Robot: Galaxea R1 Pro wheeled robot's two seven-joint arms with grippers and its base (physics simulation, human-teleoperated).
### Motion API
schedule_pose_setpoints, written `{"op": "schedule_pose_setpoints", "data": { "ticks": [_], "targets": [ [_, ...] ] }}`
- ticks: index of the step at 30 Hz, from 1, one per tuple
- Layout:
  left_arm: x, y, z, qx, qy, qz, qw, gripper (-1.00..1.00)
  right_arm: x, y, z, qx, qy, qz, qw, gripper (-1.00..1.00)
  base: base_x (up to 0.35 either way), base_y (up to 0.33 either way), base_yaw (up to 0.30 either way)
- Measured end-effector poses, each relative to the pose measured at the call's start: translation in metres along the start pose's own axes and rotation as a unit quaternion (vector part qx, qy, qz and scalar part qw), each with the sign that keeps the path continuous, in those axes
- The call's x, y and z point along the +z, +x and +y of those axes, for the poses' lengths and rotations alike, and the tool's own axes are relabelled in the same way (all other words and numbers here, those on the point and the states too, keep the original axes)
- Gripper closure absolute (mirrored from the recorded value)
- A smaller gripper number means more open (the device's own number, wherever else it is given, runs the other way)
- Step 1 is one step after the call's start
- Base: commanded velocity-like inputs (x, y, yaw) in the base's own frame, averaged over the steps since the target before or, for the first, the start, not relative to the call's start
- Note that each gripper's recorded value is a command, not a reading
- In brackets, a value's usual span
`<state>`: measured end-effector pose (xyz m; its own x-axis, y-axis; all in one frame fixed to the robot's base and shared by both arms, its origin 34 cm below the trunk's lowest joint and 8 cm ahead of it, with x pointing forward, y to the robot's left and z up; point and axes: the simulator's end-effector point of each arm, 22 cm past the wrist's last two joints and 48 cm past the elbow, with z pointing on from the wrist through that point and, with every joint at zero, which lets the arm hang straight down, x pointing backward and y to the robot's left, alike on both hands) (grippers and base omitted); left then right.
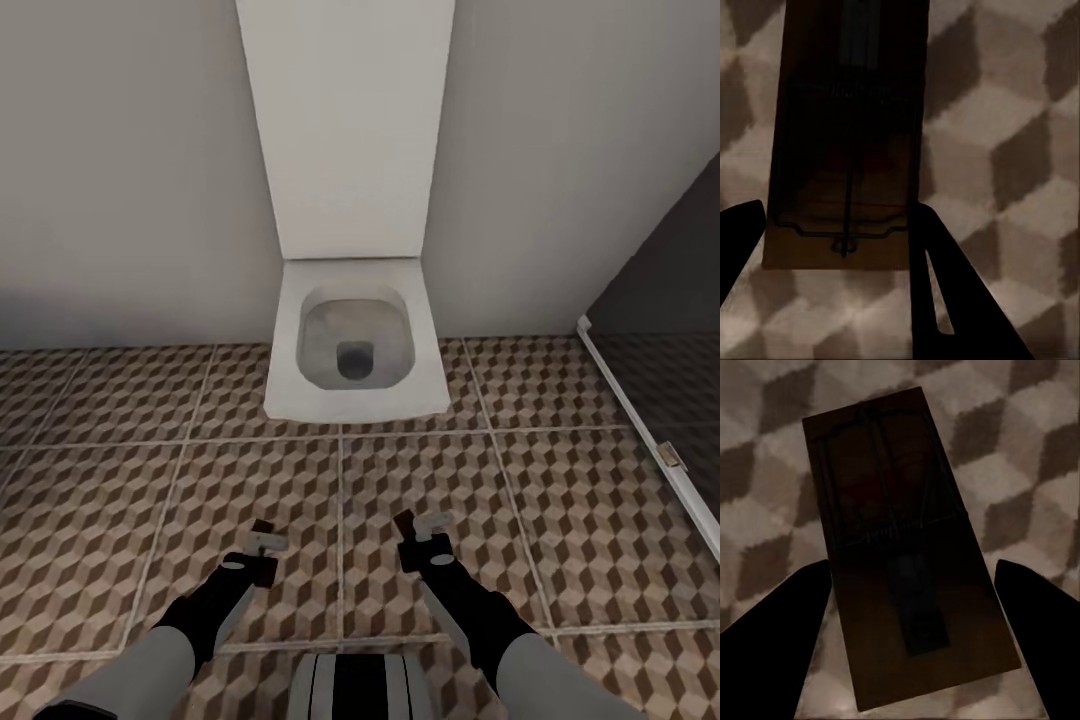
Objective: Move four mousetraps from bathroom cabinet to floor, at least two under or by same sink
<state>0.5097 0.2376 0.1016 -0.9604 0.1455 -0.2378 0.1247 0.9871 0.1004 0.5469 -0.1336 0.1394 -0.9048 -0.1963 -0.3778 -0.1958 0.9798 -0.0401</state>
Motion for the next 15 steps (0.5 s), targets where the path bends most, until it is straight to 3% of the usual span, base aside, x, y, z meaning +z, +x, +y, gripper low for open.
{"op": "schedule_pose_setpoints", "data": {
  "ticks": [8, 15],
  "targets": [
    [0.0003, 0.0025, 0.0000, 0.000, 0.000, 0.003, 1.0000, 1.00, 0.0000, 0.0001, 0.0000, 0.000, 0.000, 0.000, 1.0000, 1.00, 0.287, 0.027, 0.000],
    [0.0004, 0.0017, -0.0002, 0.000, 0.000, 0.000, 1.0000, 1.00, 0.0000, 0.0001, 0.0000, 0.000, 0.000, 0.000, 1.0000, 1.00, 0.030, 0.001, 0.000]
  ]
}}
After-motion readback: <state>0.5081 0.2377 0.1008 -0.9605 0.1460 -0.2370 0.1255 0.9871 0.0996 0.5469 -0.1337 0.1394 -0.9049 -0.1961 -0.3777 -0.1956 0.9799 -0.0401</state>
